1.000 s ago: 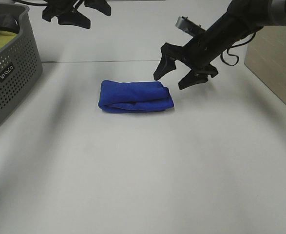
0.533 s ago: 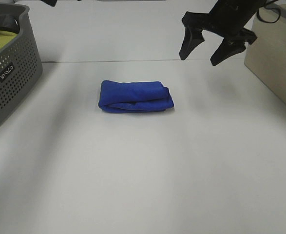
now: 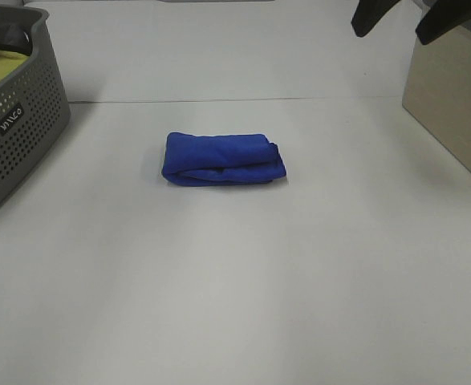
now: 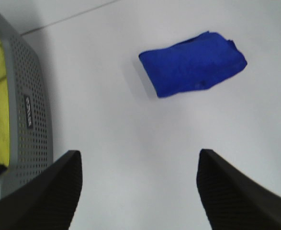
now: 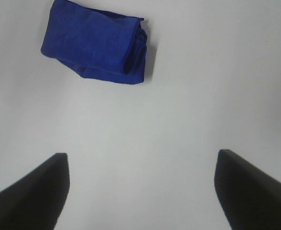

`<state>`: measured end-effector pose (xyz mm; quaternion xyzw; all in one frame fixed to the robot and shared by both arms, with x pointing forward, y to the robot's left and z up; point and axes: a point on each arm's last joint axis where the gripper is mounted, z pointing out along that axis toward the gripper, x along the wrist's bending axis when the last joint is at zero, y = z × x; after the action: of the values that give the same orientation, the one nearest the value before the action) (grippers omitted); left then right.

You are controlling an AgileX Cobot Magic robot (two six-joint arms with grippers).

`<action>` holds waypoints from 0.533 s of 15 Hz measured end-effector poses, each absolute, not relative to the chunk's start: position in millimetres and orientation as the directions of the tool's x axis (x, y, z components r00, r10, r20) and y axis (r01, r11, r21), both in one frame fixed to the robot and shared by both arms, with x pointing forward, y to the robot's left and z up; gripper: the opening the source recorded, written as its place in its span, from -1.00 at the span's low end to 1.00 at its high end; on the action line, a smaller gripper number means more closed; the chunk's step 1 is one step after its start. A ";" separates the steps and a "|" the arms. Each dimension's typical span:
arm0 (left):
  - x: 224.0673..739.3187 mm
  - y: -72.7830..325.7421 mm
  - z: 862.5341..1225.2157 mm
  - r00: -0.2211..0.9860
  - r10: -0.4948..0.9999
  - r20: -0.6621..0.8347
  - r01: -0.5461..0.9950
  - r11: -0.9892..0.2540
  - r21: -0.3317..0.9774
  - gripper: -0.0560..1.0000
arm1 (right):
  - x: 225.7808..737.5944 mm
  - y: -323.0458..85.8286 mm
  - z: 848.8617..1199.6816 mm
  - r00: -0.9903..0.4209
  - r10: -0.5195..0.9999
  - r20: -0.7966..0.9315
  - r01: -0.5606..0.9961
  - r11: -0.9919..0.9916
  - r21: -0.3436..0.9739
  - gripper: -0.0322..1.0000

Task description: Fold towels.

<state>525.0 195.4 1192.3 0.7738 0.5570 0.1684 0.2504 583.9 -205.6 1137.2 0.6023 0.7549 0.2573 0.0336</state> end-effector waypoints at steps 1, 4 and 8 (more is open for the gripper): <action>499.0 205.0 1190.9 0.320 0.947 -0.020 0.782 -0.253 0.570 0.34 | 567.7 -209.7 1140.9 -0.272 0.930 0.249 0.891 0.146 0.430 0.58; 436.6 228.2 1168.9 0.320 0.947 -0.019 0.803 -0.260 0.537 0.34 | 520.0 -221.4 1149.0 -0.274 0.936 0.220 0.883 0.155 0.443 0.58; 334.2 264.1 1121.4 0.325 0.945 -0.041 0.786 -0.246 0.568 0.34 | 429.9 -239.2 1135.9 -0.275 0.936 0.218 0.883 0.156 0.443 0.58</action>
<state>334.2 264.1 1121.4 0.7735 0.5593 0.1567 0.2536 429.9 -239.2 1135.9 0.5997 0.7584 0.2497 0.0534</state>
